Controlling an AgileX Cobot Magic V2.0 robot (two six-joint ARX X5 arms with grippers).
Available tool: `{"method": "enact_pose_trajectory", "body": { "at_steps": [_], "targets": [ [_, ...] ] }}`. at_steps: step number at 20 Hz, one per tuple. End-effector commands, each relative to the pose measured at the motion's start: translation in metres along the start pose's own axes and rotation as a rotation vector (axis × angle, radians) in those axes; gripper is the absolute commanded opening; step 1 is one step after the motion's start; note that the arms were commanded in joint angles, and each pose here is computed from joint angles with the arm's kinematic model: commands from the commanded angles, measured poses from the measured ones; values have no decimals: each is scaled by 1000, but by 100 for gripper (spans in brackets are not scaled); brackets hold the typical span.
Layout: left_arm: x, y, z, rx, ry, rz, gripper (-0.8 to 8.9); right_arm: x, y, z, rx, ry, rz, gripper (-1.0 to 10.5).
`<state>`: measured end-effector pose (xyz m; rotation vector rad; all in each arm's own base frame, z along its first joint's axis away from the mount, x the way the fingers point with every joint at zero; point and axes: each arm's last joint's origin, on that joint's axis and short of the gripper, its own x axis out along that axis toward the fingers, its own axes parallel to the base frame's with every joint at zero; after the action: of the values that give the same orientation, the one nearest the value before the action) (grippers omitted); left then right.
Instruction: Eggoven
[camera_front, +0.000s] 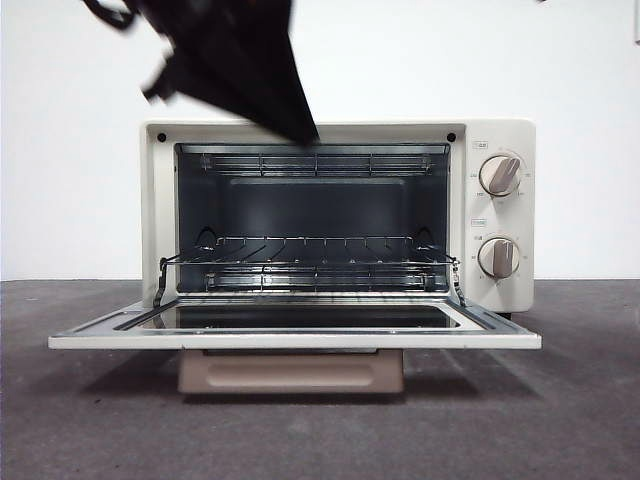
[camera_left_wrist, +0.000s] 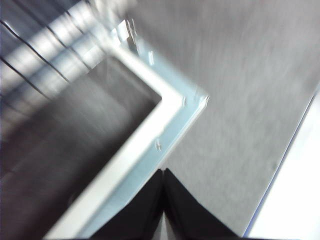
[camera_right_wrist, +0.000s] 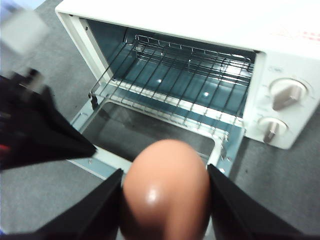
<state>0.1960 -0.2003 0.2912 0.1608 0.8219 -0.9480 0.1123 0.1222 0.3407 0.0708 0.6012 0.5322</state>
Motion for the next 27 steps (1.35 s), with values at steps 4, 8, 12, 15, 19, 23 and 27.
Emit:
{"method": "enact_pose_trajectory", "body": {
  "at_steps": [4, 8, 12, 15, 19, 23, 27],
  "targets": [
    [-79, 5, -2, -26, -178, 77, 7, 60, 10, 13, 14, 39, 23, 3],
    [-139, 7, -25, -45, -272, 180, 7, 118, -2, 15, 60, 85, 22, 3],
    [-179, 1, -50, -69, -336, 275, 6, 166, -17, 12, 109, 95, 43, 3],
    [-194, -5, -66, -85, -344, 309, 6, 193, -24, 6, 131, 105, 53, 3],
    [-202, -13, -76, -85, -351, 313, 6, 214, -30, 3, 140, 99, 31, 3],
    [-205, -15, -80, -88, -344, 312, 6, 220, -34, 6, 143, 102, 16, 3],
    [-205, -15, -81, -92, -336, 311, 6, 223, -39, 5, 151, 109, 3, 3]
  ]
}}
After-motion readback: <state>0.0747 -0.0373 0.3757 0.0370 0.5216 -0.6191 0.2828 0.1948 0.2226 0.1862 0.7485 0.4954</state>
